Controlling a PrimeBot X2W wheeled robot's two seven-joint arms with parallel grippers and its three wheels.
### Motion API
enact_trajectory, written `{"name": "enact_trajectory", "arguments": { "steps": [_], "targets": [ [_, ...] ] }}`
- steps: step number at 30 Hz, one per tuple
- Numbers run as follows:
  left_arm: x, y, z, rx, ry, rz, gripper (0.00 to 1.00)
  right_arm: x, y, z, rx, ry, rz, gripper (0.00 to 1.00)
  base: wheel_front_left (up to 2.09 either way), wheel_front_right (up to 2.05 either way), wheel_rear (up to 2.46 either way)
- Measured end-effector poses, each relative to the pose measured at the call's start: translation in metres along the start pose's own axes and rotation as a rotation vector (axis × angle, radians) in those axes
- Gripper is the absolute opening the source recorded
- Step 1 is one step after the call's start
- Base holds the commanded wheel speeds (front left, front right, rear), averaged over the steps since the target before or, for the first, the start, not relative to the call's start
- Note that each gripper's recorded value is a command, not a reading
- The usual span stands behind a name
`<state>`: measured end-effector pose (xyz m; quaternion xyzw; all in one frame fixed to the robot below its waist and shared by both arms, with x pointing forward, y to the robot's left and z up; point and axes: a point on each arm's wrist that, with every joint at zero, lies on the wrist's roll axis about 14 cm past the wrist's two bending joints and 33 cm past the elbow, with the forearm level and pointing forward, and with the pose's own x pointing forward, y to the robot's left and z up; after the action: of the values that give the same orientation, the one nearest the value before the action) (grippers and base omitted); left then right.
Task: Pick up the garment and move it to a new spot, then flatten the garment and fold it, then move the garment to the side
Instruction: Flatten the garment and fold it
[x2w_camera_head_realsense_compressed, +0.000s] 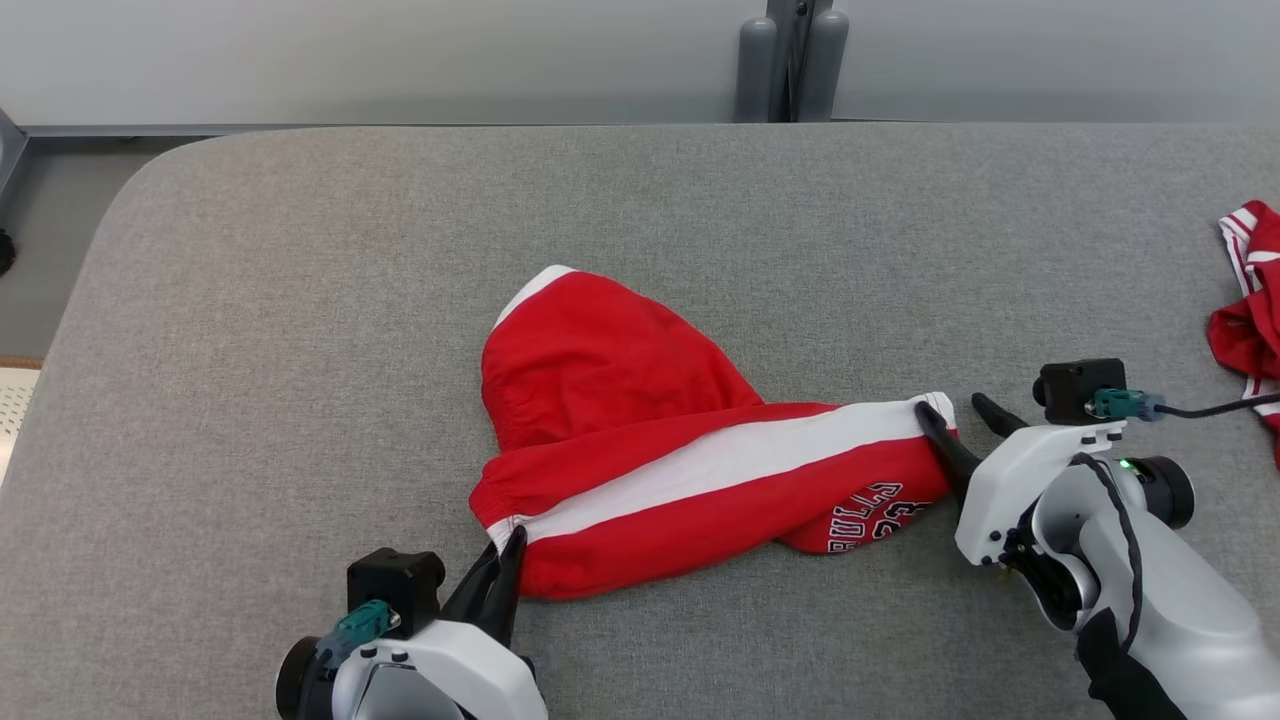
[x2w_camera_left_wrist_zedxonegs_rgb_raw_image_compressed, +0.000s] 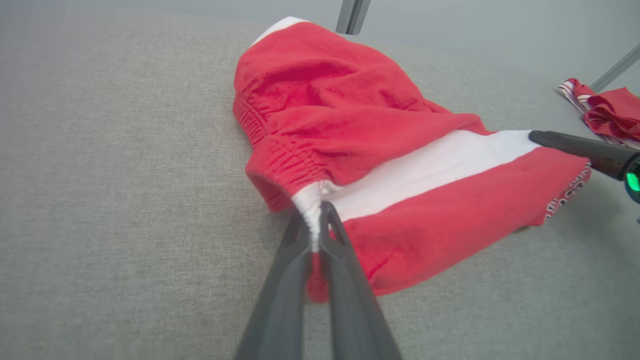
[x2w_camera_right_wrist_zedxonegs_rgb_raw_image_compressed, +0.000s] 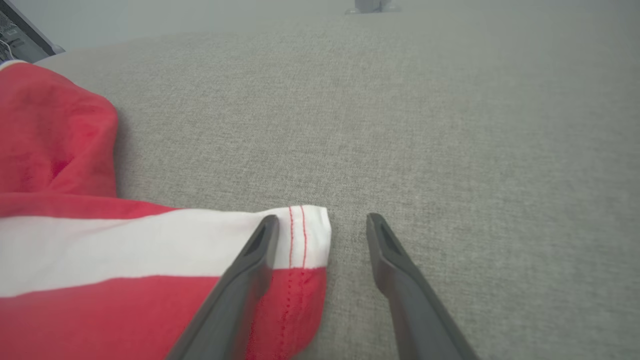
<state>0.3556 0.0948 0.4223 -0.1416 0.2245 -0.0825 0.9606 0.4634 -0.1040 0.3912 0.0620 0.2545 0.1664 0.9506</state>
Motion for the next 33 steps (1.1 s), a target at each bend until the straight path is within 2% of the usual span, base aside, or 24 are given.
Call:
{"name": "enact_trajectory", "arguments": {
  "steps": [1, 2, 4, 5, 7, 12, 18, 19, 20, 26, 33],
  "targets": [
    [0.0, 0.0, 0.0, 0.001, -0.001, 0.001, 0.0, 0.0, 0.001, -0.002, -0.004, 0.014, 0.004, 0.5, 0.0, 0.0, 0.0],
    [-0.001, 0.0, 0.0, 0.001, -0.002, 0.001, 0.0, 0.0, 0.003, -0.004, -0.009, 0.028, 0.011, 0.44, 0.0, 0.0, 0.0],
    [-0.001, 0.0, 0.0, 0.003, -0.002, 0.001, 0.0, 0.0, 0.007, -0.008, -0.011, 0.055, 0.023, 0.13, 0.0, 0.0, 0.0],
    [-0.001, 0.0, 0.0, 0.005, -0.002, 0.0, 0.0, -0.001, 0.008, -0.009, -0.009, 0.059, 0.029, 0.0, 0.0, 0.0, 0.0],
    [-0.002, 0.001, 0.001, 0.009, -0.003, 0.001, 0.0, -0.003, 0.009, -0.008, -0.022, 0.058, 0.036, 0.0, 0.0, 0.0, 0.0],
    [-0.004, -0.003, 0.011, 0.011, -0.046, -0.016, 0.0, -0.01, -0.002, 0.025, -0.041, -0.072, 0.021, 0.0, 0.0, 0.0, 0.0],
    [-0.01, -0.002, 0.031, 0.012, -0.117, -0.023, 0.0, -0.027, -0.008, 0.051, -0.015, -0.171, 0.007, 0.0, 0.0, 0.0, 0.0],
    [-0.011, -0.002, 0.032, 0.015, -0.12, -0.024, 0.0, -0.03, -0.006, 0.05, -0.007, -0.161, 0.011, 0.35, 0.0, 0.0, 0.0],
    [-0.012, -0.002, 0.033, 0.017, -0.121, -0.026, 0.0, -0.032, -0.004, 0.046, 0.0, -0.142, 0.015, 1.0, 0.0, 0.0, 0.0],
    [-0.015, -0.004, 0.028, 0.014, -0.102, -0.035, 0.0, -0.03, 0.011, 0.009, 0.02, 0.027, 0.053, 1.0, 0.0, 0.0, 0.0],
    [-0.015, 0.001, 0.018, -0.001, -0.078, -0.019, 0.0, -0.011, 0.017, -0.004, -0.023, 0.155, 0.069, 1.0, 0.0, 0.0, 0.0]
  ]
}}
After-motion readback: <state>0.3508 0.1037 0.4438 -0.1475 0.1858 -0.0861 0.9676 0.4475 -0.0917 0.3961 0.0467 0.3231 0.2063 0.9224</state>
